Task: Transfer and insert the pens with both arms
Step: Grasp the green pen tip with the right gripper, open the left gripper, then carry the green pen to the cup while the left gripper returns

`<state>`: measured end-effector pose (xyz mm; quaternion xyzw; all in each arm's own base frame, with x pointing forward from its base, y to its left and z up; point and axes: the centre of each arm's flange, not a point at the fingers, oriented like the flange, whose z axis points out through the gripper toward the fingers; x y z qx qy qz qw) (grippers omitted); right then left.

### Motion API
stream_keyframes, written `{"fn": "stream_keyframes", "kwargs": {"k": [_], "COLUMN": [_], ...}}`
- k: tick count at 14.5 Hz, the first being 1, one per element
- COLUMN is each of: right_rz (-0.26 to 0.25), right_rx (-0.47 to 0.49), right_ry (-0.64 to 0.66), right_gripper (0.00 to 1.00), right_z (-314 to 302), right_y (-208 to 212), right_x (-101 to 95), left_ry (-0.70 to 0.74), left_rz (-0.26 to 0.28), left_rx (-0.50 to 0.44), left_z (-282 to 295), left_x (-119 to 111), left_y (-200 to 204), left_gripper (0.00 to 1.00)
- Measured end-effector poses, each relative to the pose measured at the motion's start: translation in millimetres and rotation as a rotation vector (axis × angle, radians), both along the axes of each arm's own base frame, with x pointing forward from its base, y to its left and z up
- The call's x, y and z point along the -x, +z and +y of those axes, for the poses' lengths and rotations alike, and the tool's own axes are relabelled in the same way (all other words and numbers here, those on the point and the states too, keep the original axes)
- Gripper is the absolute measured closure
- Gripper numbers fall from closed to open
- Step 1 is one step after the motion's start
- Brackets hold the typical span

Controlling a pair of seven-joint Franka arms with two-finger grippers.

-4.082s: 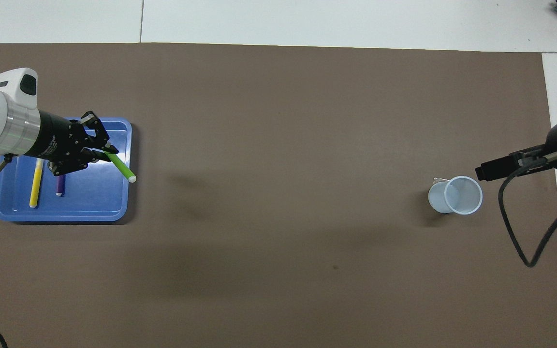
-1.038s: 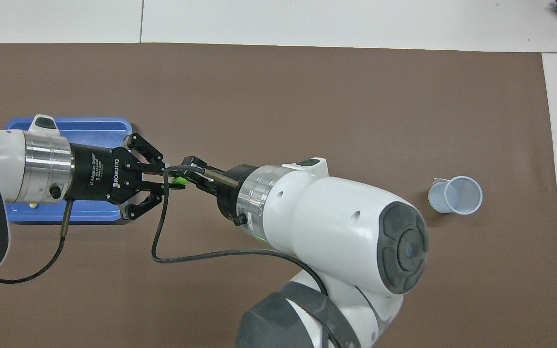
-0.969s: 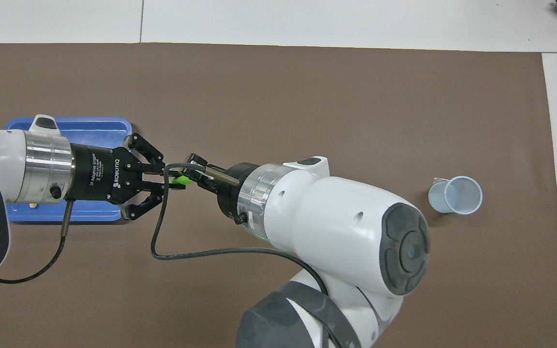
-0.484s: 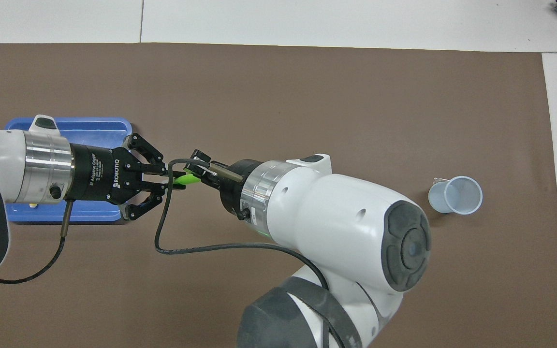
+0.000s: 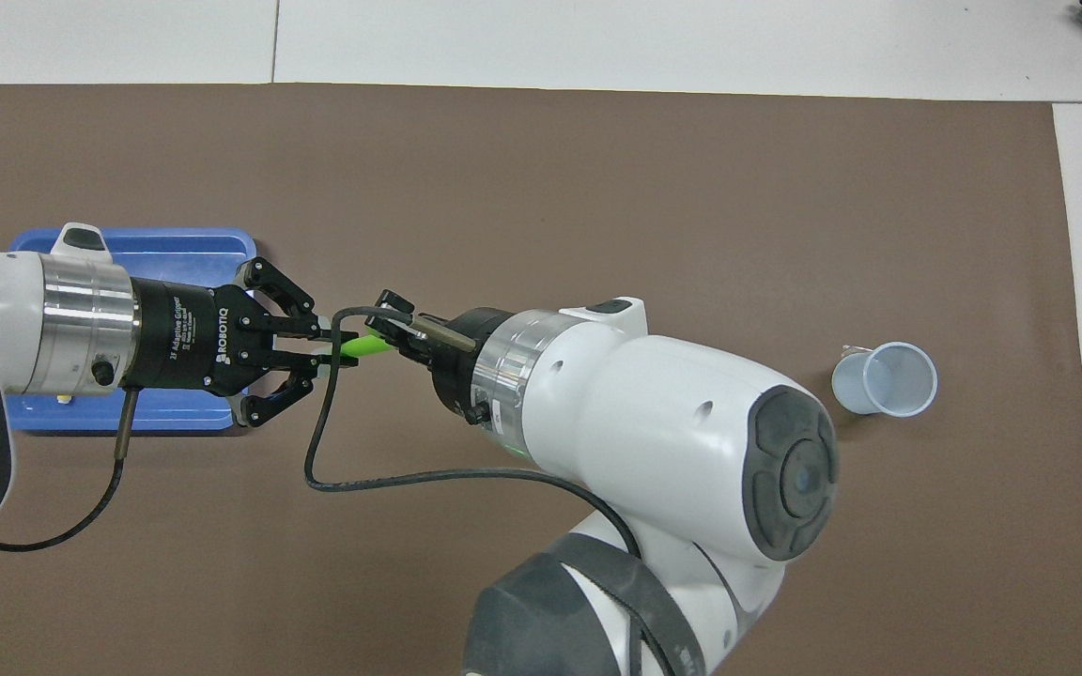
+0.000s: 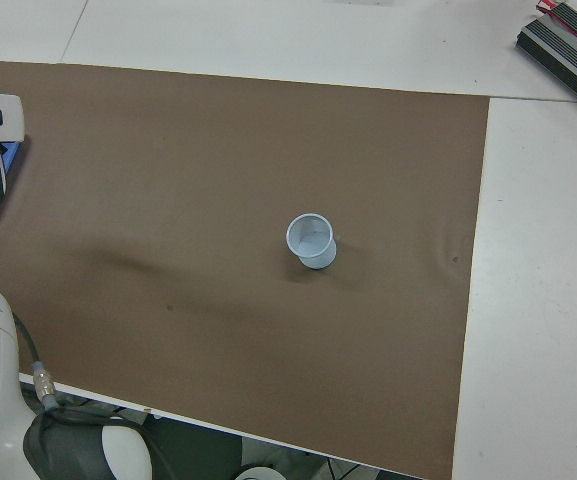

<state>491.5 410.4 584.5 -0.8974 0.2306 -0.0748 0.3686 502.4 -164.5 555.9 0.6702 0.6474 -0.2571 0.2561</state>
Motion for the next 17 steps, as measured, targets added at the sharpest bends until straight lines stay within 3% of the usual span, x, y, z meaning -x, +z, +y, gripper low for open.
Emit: {"fn": "stream_keyframes", "kwargs": {"k": [6,11,12,14,17], "right_rz": [0.002,-0.038,-0.046,-0.061,-0.081], "right_rx": [0.002,0.037,0.057,0.107,0.182], "right_ry": [0.000,0.047,0.069,0.127,0.233], "right_gripper": [0.82,0.82,0.82,0.82,0.82], "right_z": [-0.8,-12.1,-19.2,-37.5,-66.5], "right_y": [-0.5,-3.1,-5.5,-12.2,-26.5], "right_x": [-0.1,-8.9,-13.7,-25.1,-39.0], "left_ry": [-0.011,-0.052,-0.064,-0.115,-0.288], "left_rz": [-0.007,-0.016,-0.028,-0.076,-0.193], "left_rx": [0.000,0.000,0.001,-0.003,-0.085], "left_z": [-6.4,-25.4,-25.3,-24.0,-16.4], "left_x": [1.7,10.4,10.9,11.7,13.4], "left_y": [0.6,4.3,5.3,6.6,0.5], "left_gripper": [0.79,0.32,0.31,0.40,0.40]}}
